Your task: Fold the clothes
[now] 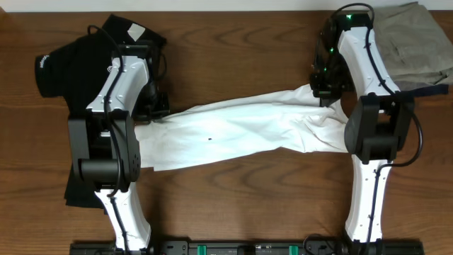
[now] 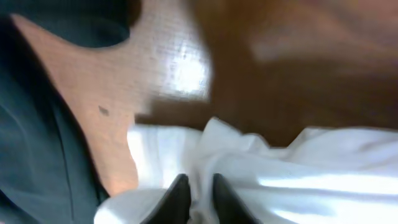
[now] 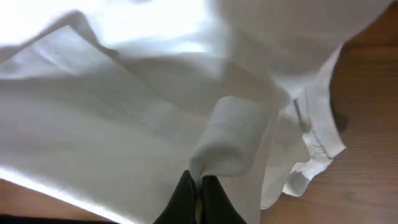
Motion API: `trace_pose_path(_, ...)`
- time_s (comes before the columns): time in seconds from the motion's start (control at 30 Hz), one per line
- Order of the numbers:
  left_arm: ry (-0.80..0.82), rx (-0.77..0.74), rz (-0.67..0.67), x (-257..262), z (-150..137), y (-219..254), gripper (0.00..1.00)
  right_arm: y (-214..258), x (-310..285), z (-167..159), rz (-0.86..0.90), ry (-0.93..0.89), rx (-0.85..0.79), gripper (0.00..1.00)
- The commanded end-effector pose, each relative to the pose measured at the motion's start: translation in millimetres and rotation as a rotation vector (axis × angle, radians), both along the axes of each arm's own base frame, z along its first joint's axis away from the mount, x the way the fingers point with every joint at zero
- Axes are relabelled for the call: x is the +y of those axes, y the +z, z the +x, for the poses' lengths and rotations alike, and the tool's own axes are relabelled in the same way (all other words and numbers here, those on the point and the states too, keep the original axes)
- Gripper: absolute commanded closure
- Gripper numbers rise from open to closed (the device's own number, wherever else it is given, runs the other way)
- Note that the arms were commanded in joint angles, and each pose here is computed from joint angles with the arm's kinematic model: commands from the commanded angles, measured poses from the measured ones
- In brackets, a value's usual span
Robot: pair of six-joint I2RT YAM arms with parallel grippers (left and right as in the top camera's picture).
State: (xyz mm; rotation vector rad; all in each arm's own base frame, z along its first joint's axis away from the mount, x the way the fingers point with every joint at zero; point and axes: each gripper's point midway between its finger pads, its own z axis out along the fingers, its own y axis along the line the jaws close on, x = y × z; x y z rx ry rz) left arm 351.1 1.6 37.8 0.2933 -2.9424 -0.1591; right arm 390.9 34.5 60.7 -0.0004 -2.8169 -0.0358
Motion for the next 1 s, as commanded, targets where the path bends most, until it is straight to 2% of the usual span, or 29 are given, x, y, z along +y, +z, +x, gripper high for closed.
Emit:
trace_pose_path(0.0,0.013,0.028,0.007,2.8,-10.2,6.0,0.59,14.7,-13.5,7.0,-0.029,-0.034,-0.060,0.94)
trace_pose_path(0.03,0.013,0.041,0.007,2.8,-13.5,6.9,0.48,17.3,-15.4,8.4,-0.024,-0.029,-0.071,0.87)
trace_pose_path(0.07,0.013,0.058,0.008,2.9,-17.5,7.9,0.44,19.8,-17.1,9.5,-0.023,-0.025,-0.079,0.83)
trace_pose_path(0.1,0.013,0.073,0.008,3.0,-21.2,9.0,0.39,22.8,-19.1,11.2,-0.019,-0.024,-0.092,0.75)
trace_pose_path(0.23,0.012,0.107,0.009,3.4,-33.2,20.3,0.34,39.0,-23.6,19.3,0.009,-0.023,-0.152,0.48)
trace_pose_path(0.3,0.012,0.082,0.008,3.4,-33.3,30.2,0.33,51.8,-19.5,24.7,0.066,0.007,-0.201,0.32)
trace_pose_path(0.43,0.011,-0.004,0.005,3.7,-26.5,49.6,0.28,79.8,-2.4,29.1,0.220,0.112,-0.292,0.12)
trace_pose_path(0.57,0.010,-0.049,-0.004,3.4,-22.1,58.1,0.24,106.0,1.1,27.5,0.273,0.156,-0.366,0.04)
trace_pose_path(0.7,0.022,-0.058,-0.096,-4.2,-20.1,52.5,0.24,123.4,-5.5,22.8,0.263,0.146,-0.402,0.04)
trace_pose_path(0.97,0.057,-0.092,-0.267,0.8,-19.9,21.1,0.23,127.3,-6.8,20.9,0.261,0.144,-0.407,0.05)
